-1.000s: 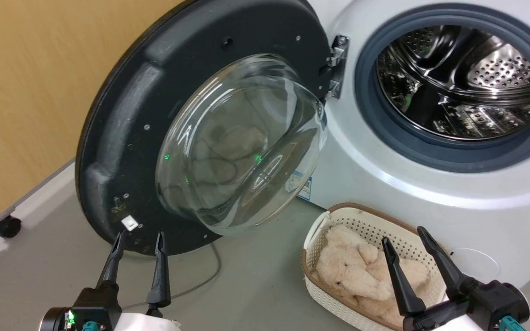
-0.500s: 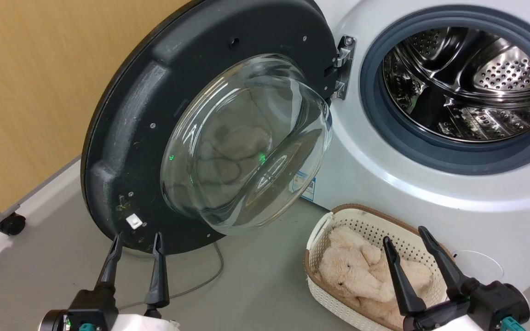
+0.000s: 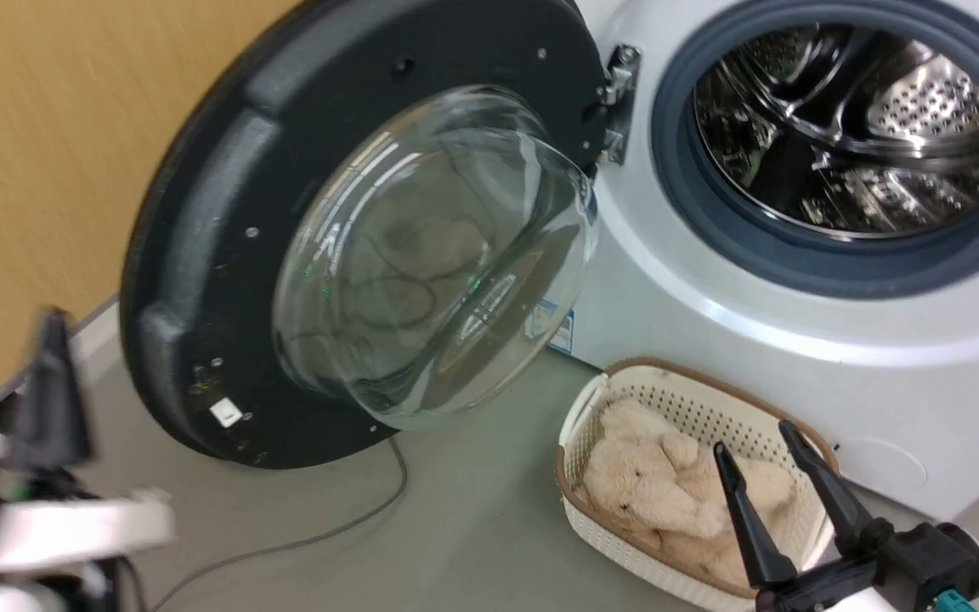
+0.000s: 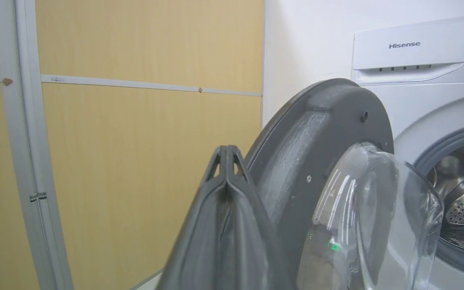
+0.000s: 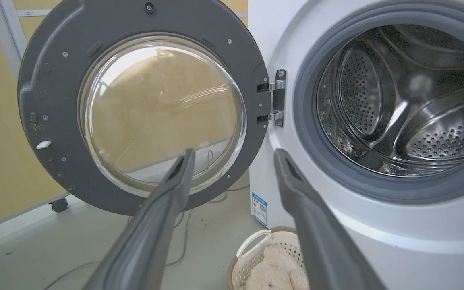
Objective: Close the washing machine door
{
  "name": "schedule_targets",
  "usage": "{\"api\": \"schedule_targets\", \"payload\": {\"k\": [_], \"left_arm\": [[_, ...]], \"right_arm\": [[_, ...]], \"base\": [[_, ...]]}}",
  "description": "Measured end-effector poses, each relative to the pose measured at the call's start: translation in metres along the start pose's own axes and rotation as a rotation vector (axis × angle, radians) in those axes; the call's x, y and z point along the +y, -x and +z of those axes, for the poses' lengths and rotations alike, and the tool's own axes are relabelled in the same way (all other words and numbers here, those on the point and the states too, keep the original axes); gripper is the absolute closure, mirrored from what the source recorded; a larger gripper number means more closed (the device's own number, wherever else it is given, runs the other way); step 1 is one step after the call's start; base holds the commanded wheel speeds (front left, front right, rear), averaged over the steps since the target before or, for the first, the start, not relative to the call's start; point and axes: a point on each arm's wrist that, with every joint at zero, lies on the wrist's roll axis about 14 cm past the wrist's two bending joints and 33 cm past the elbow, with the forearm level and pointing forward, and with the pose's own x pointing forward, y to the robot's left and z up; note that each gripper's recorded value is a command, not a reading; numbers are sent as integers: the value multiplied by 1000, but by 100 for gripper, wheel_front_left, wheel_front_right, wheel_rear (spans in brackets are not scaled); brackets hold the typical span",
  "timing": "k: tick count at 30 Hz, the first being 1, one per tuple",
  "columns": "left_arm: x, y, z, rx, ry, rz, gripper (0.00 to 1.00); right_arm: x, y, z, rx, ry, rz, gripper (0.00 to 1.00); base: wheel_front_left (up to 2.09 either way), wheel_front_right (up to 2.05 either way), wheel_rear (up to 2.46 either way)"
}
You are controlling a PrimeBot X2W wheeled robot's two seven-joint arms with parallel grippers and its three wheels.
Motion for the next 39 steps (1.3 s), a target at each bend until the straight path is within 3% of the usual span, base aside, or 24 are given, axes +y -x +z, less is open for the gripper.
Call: {"api": "schedule_targets", "payload": {"k": [3, 6, 14, 18, 21, 24, 29, 39], "left_arm": [[19, -20, -5, 5, -2, 12, 100], [35, -39, -21, 58, 71, 50, 100], [66, -76, -75, 295, 470, 205, 100], [62, -73, -113, 481, 750, 255, 100], [57, -64, -131, 606, 874, 251, 100], [45, -61, -135, 678, 1001, 209, 100], [15, -64, -116, 731, 1203, 41, 100], [-31, -32, -102, 906, 1296, -193, 100]], "right_arm": [[-9, 2, -5, 14, 5, -13, 0], [-17, 3, -10, 24, 13, -26, 0], [-31, 8, -19, 46, 5, -58, 0], [-35, 11, -21, 52, 5, -73, 0], [-38, 13, -21, 52, 7, -83, 0], [-39, 14, -20, 51, 9, -89, 0], [-41, 16, -18, 49, 14, -97, 0], [-39, 18, -10, 31, 18, -112, 0]], "base": [[0, 0, 0], [0, 0, 0], [0, 0, 0], [0, 0, 0], [0, 0, 0], [0, 0, 0], [0, 0, 0], [0, 0, 0]]}}
